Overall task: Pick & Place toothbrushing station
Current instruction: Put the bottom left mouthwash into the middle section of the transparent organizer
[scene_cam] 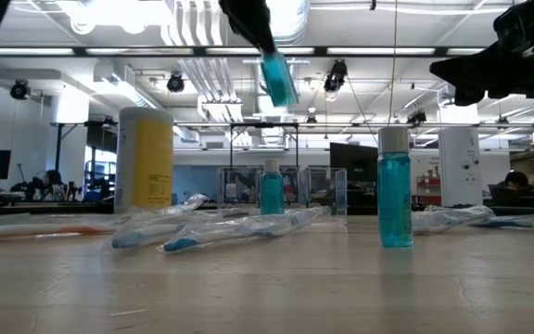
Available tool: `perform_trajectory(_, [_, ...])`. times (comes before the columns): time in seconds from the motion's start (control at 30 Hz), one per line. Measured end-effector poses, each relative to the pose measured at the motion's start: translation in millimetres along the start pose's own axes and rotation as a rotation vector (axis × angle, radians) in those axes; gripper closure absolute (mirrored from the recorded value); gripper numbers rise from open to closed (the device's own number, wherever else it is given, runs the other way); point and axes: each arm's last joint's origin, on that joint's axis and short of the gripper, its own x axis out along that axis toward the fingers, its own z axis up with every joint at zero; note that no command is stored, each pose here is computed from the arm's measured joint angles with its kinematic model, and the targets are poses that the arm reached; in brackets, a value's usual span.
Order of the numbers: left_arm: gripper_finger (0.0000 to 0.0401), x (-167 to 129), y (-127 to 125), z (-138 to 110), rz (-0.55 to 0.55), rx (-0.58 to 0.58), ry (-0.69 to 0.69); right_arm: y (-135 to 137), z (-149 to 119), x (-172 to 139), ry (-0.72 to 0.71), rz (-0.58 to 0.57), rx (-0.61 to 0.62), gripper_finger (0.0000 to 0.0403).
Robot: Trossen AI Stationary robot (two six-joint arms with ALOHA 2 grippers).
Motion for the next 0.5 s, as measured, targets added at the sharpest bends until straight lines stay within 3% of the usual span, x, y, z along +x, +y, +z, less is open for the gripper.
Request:
perform_trajectory(0.33, [0.0305,51,16,5,0.015,0.007,0.132,0,0,0,0.001,0.0,0.0,0.0394])
perform_trajectory(0.5, [0.0305,57,26,3,0.024,0.008,0.145,0,0,0,0.0,0.0,0.0,0.0394])
